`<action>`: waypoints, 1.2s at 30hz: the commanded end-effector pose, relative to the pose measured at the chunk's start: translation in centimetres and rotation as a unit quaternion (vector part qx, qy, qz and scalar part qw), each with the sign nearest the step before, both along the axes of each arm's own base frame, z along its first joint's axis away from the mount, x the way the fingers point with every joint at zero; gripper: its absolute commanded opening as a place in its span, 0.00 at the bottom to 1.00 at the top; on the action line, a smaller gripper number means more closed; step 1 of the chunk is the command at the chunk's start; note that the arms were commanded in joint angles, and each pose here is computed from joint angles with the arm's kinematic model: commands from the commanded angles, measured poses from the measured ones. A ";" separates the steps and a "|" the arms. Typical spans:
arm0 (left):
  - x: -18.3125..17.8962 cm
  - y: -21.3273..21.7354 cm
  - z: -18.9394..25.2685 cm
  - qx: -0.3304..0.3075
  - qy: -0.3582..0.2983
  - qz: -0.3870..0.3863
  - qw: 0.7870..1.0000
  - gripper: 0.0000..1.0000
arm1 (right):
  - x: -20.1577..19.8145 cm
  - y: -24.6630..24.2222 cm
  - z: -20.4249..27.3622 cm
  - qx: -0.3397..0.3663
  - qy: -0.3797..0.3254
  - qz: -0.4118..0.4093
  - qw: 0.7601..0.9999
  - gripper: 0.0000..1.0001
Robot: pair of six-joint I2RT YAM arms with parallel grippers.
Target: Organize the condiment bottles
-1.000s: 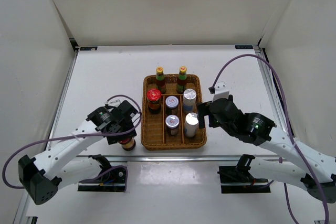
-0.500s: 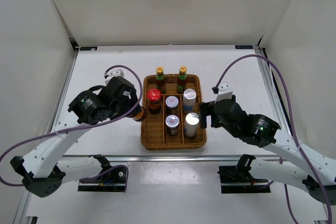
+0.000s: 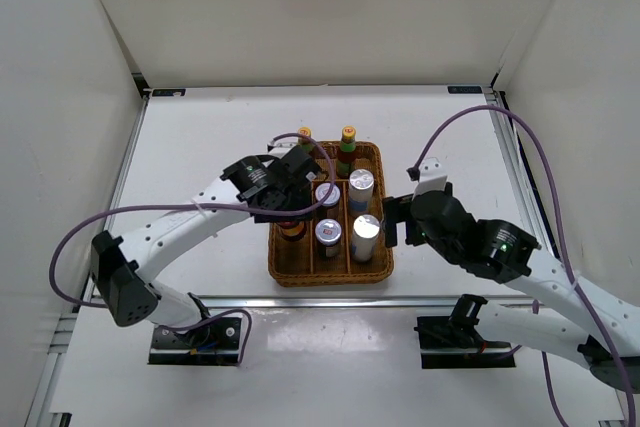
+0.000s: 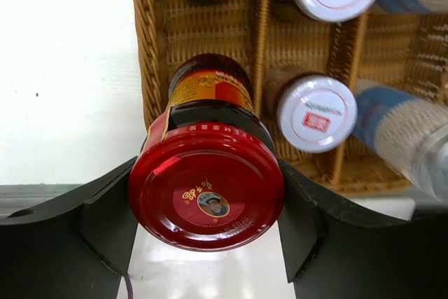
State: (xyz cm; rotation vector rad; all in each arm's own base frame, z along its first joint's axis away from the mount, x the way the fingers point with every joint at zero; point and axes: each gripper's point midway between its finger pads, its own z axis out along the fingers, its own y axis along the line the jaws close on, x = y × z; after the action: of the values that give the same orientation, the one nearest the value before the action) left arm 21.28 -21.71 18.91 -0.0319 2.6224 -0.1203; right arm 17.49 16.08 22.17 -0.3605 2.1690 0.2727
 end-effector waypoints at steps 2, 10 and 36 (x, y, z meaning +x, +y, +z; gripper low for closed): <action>1.9 -0.4 0.1 -0.005 -0.045 0.011 0.999 0.11 | -0.1 -0.5 1.9 0.019 -0.017 -0.002 1.000 1.00; 2.2 -0.5 -4.0 0.033 -0.021 0.012 0.999 0.25 | -0.5 0.1 2.1 0.015 -0.003 0.016 1.000 1.00; 1.3 15.6 18.3 0.069 -0.394 0.061 0.914 1.00 | -0.2 -7.1 3.0 -0.052 -0.046 -0.101 0.992 1.00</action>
State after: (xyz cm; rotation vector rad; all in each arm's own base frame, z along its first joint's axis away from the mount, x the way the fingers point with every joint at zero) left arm 22.94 -12.87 35.39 -0.0324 1.9578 -0.2016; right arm 17.35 12.46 23.78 -0.3120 2.1478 0.1436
